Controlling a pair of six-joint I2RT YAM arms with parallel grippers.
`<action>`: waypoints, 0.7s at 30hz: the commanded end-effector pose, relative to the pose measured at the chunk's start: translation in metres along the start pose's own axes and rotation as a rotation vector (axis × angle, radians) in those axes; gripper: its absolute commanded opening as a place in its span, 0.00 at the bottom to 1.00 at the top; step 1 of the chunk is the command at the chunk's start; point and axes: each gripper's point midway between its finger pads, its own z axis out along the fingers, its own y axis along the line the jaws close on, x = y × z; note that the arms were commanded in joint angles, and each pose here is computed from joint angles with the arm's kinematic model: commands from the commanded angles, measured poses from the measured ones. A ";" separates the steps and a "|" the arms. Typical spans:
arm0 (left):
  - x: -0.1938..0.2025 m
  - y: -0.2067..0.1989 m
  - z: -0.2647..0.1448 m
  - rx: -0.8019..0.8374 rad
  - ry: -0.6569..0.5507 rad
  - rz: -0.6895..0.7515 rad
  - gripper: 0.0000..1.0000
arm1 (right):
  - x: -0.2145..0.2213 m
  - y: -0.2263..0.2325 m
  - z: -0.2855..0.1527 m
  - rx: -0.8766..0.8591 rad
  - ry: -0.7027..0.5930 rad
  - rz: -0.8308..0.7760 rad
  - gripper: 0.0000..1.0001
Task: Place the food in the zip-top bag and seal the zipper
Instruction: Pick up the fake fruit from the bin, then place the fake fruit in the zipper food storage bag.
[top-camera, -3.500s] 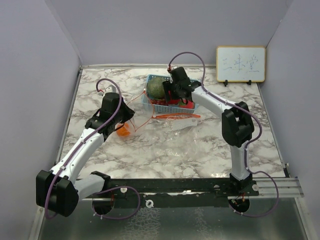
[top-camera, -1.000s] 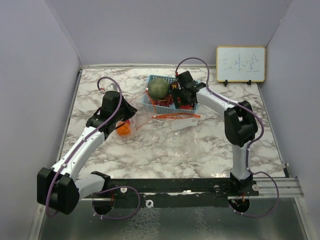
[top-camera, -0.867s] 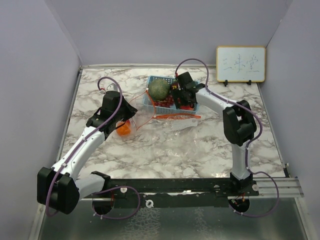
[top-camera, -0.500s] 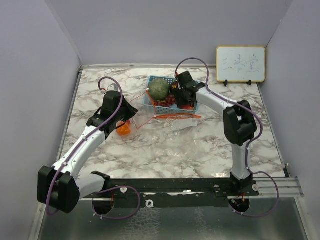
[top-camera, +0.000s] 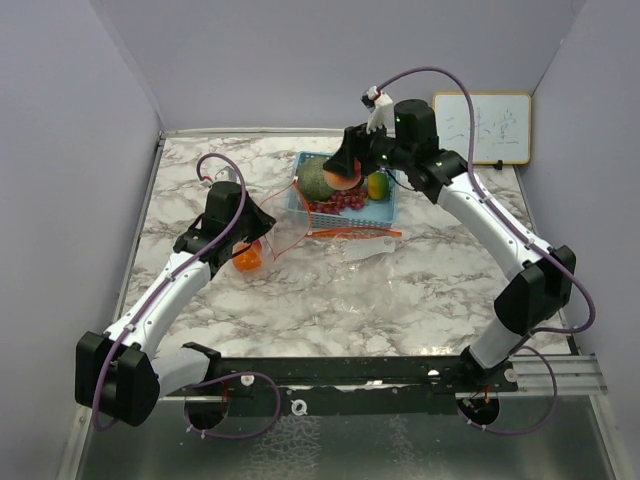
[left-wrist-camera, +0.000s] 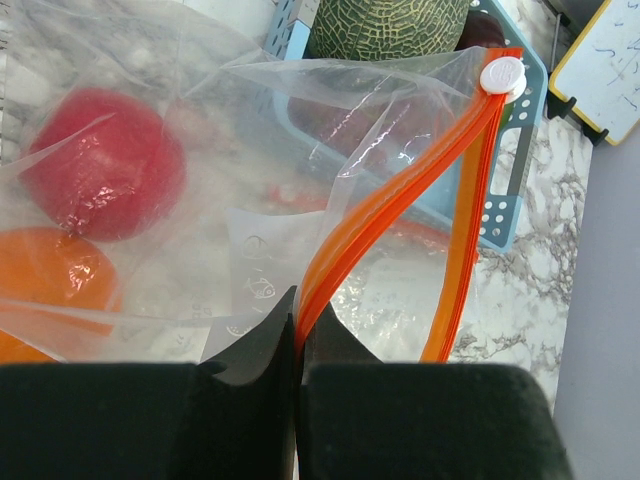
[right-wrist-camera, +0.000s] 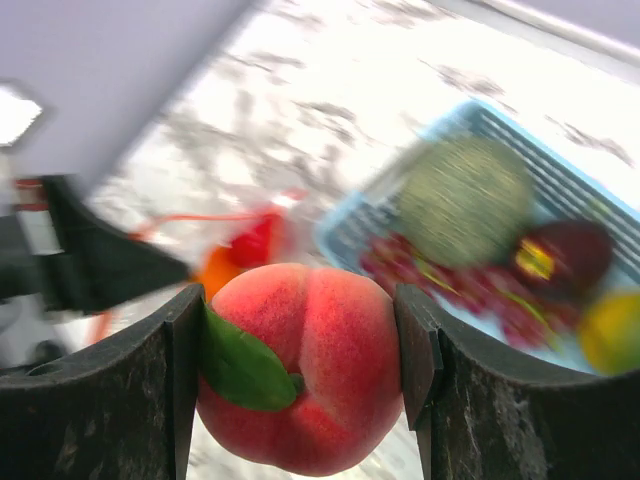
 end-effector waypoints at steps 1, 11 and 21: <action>-0.003 -0.010 -0.002 0.046 -0.005 -0.013 0.00 | -0.011 0.102 0.002 -0.470 -0.058 0.035 0.06; -0.008 -0.019 -0.011 0.075 -0.015 -0.023 0.00 | 0.034 0.139 0.048 -0.564 0.034 0.156 0.08; -0.007 -0.017 -0.013 0.072 -0.019 -0.030 0.00 | 0.053 0.105 0.070 -0.288 0.086 0.133 0.73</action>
